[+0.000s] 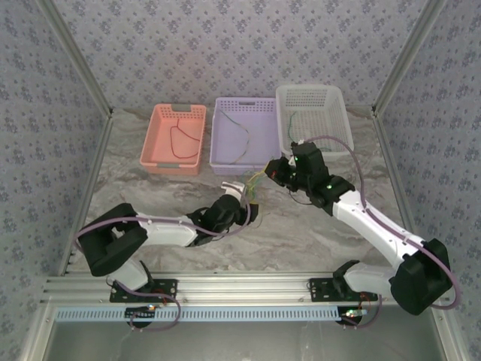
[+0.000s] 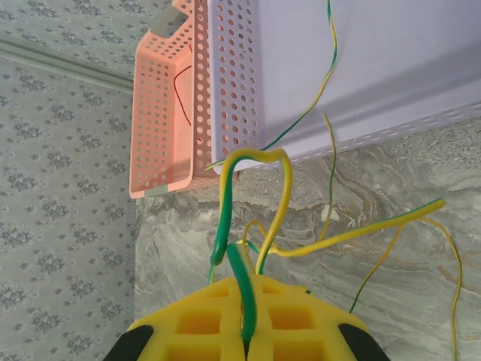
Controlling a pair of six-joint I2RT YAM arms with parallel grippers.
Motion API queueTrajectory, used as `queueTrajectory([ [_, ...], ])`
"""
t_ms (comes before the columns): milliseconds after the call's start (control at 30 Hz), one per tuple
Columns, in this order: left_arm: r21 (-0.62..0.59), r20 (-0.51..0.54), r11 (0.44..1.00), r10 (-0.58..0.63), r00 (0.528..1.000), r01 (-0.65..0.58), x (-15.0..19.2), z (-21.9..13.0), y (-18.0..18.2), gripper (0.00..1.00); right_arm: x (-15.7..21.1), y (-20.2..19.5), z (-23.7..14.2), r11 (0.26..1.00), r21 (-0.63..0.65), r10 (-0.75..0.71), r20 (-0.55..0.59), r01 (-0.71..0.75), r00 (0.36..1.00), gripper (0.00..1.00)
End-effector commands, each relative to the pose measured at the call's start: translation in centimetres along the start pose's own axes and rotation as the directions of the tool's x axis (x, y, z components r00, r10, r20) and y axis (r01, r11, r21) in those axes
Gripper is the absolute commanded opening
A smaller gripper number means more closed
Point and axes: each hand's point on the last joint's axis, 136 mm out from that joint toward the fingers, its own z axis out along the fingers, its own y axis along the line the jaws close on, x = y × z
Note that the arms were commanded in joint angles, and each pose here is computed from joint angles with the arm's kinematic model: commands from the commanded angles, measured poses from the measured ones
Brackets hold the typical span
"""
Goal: Untangle the cables
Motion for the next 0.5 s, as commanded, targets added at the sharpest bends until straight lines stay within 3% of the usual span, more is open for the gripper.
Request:
queueTrajectory([
  [0,-0.048,0.095,0.999,-0.016,0.995,0.020,-3.2,0.5,-0.2,0.28,0.1,0.8,-1.3,0.999,-0.022,0.025,-0.013,-0.026,1.000,0.00],
  [33,-0.076,0.092,0.997,-0.025,0.995,0.032,-3.2,0.5,0.5,0.08,-0.3,0.7,-1.7,1.000,-0.020,0.025,0.003,-0.025,1.000,0.00],
  [67,-0.111,0.087,0.993,-0.040,0.995,0.049,-2.9,0.3,1.4,0.00,-0.8,0.6,-2.3,1.000,-0.016,0.021,0.022,-0.021,1.000,0.00],
  [467,-0.259,0.066,0.944,-0.195,0.979,0.206,-1.2,-4.8,10.9,0.00,-5.7,-1.4,-8.9,1.000,-0.007,-0.003,0.125,0.004,0.992,0.00],
])
